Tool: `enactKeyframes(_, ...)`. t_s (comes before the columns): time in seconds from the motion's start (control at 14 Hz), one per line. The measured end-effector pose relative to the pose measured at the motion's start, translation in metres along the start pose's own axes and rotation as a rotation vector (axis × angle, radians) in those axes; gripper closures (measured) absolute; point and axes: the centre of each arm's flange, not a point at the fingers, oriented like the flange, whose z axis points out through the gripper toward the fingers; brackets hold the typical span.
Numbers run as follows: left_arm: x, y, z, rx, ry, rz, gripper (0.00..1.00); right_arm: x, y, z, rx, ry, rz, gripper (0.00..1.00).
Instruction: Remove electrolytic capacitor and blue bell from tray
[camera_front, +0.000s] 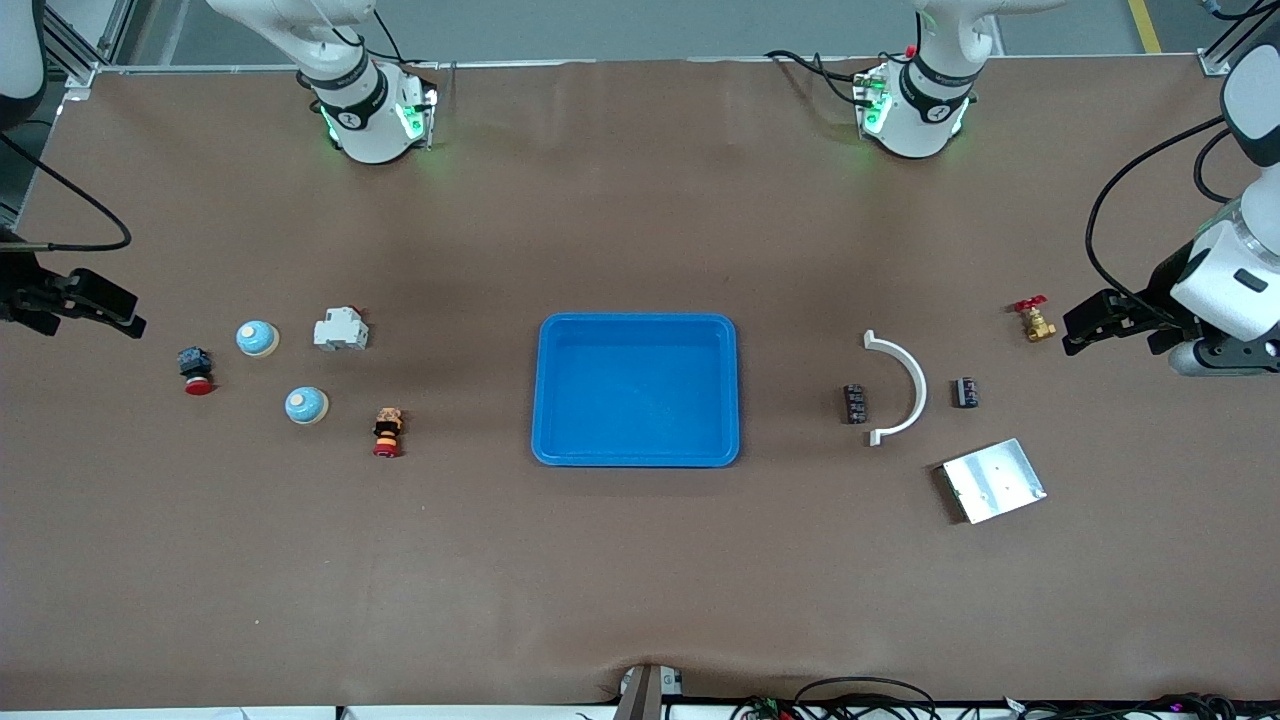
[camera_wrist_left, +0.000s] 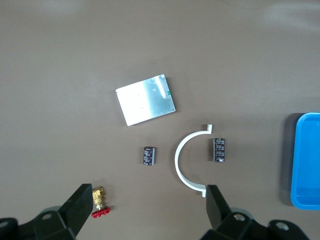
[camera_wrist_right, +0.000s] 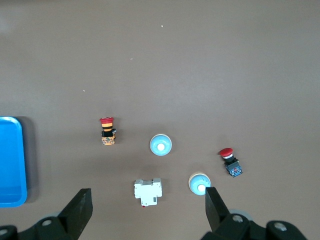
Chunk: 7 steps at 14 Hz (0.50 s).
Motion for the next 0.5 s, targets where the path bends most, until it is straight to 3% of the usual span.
enactKeyframes(0.5, -0.0002, -0.0005, 0.0001, 0.001, -0.002, -0.001, 0.00, -0.0072, -0.0018, -0.0030, 0.001, -0.038, -0.003, 0.00)
